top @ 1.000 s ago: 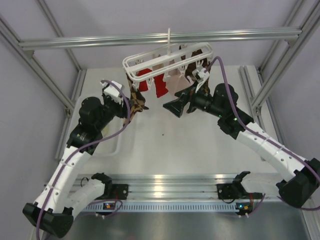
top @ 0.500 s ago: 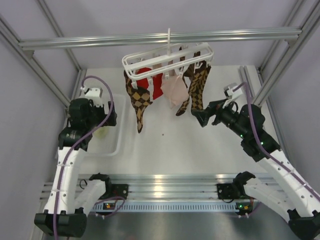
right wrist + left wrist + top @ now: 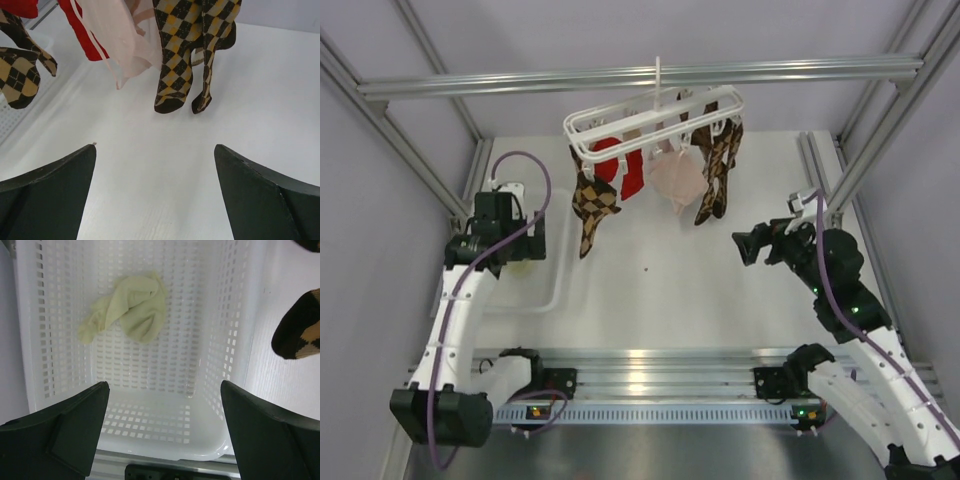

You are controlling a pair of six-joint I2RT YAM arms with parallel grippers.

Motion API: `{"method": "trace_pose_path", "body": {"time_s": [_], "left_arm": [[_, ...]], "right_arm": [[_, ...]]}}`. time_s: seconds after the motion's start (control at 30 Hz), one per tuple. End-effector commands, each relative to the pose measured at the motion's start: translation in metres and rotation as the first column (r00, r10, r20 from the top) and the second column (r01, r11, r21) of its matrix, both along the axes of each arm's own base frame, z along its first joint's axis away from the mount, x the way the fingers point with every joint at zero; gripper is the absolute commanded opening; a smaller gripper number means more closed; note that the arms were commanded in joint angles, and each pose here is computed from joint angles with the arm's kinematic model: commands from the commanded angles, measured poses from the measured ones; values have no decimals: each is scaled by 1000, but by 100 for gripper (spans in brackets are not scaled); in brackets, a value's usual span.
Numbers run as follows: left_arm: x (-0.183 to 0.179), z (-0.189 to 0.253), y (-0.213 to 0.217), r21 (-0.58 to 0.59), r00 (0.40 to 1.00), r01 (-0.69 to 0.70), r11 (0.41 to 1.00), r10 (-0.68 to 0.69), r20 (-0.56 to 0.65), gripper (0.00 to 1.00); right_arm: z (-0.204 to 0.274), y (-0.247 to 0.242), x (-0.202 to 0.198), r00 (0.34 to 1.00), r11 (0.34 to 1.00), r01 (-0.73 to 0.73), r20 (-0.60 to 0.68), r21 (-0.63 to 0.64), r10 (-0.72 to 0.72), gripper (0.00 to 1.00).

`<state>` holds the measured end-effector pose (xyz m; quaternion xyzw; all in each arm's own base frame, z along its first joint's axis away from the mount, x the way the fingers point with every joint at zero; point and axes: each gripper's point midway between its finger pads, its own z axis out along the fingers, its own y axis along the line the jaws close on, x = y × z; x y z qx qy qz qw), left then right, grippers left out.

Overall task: Clip the socks to the hanger
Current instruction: Reset both arms

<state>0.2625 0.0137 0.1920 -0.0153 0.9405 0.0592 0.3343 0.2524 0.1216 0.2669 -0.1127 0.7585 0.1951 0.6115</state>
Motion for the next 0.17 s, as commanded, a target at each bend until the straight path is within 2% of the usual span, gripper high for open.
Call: {"method": "trace_pose_path", "body": {"time_s": [0.0,0.13], "left_arm": [[3,27,5,10,987,-20,1000,18,158,98],[-5,35,15,50,978,-59,997,48,203,98]], "right_arm": [[31,-8,1,992,998,-1,124,-55,8,100],[43,-17,3,983,992,28,182,-122,-6,100]]}}
